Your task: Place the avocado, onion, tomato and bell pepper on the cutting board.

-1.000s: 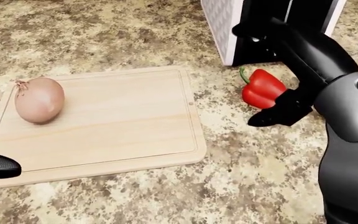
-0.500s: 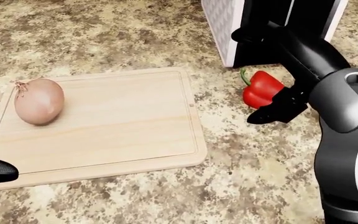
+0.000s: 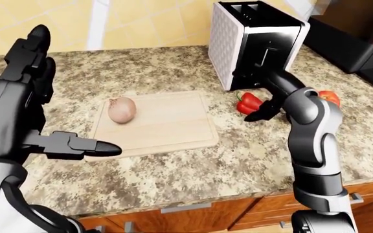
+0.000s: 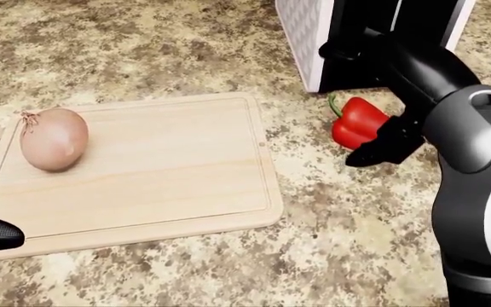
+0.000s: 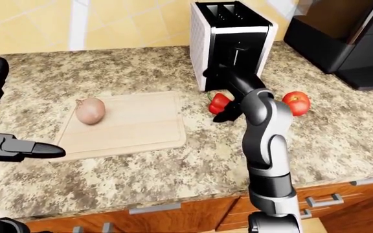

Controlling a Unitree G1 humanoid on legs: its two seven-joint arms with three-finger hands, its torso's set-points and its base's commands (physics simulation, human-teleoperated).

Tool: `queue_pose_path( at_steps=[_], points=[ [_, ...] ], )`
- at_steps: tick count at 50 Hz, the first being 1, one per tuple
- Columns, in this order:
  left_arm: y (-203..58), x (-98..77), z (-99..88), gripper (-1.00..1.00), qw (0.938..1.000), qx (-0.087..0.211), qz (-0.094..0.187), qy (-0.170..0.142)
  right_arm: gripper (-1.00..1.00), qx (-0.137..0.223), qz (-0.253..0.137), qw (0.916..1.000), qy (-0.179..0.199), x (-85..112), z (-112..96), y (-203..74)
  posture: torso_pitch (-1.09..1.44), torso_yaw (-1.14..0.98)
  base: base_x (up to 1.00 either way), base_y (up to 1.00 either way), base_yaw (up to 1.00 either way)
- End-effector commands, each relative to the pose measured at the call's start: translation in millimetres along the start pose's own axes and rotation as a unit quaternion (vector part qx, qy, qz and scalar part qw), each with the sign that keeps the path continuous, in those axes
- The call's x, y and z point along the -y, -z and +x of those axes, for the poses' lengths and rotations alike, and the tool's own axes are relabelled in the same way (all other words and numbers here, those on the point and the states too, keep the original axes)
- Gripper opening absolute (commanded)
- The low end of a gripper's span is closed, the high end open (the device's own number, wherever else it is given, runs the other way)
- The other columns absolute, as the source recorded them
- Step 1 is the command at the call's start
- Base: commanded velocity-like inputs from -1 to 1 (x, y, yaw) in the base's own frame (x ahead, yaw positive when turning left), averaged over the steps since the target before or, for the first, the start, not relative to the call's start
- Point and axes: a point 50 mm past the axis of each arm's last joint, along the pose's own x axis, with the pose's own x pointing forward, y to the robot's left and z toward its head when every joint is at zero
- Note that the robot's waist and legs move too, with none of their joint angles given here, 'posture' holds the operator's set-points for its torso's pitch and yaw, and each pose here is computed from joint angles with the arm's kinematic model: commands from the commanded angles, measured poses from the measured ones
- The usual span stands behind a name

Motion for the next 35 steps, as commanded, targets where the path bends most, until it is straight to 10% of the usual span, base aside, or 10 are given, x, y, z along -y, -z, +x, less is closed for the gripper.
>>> queue_pose_path(
  at_steps=[1,35],
  points=[
    [-6.7,-3.9,-2.3,1.0,0.9996,0.02,0.014,-0.014,0.44,0.015,-0.015,0.9991,0.037,15.5,-3.9,-7.5,0.0,0.0,0.0,0.0,0.0],
    [-8.4,-5.7,-3.4,1.0,0.9994,0.02,0.021,-0.016,0.21,-0.009,-0.006,0.9998,0.018,3.2,6.7,8.5,0.0,0.0,0.0,0.0,0.0]
  ],
)
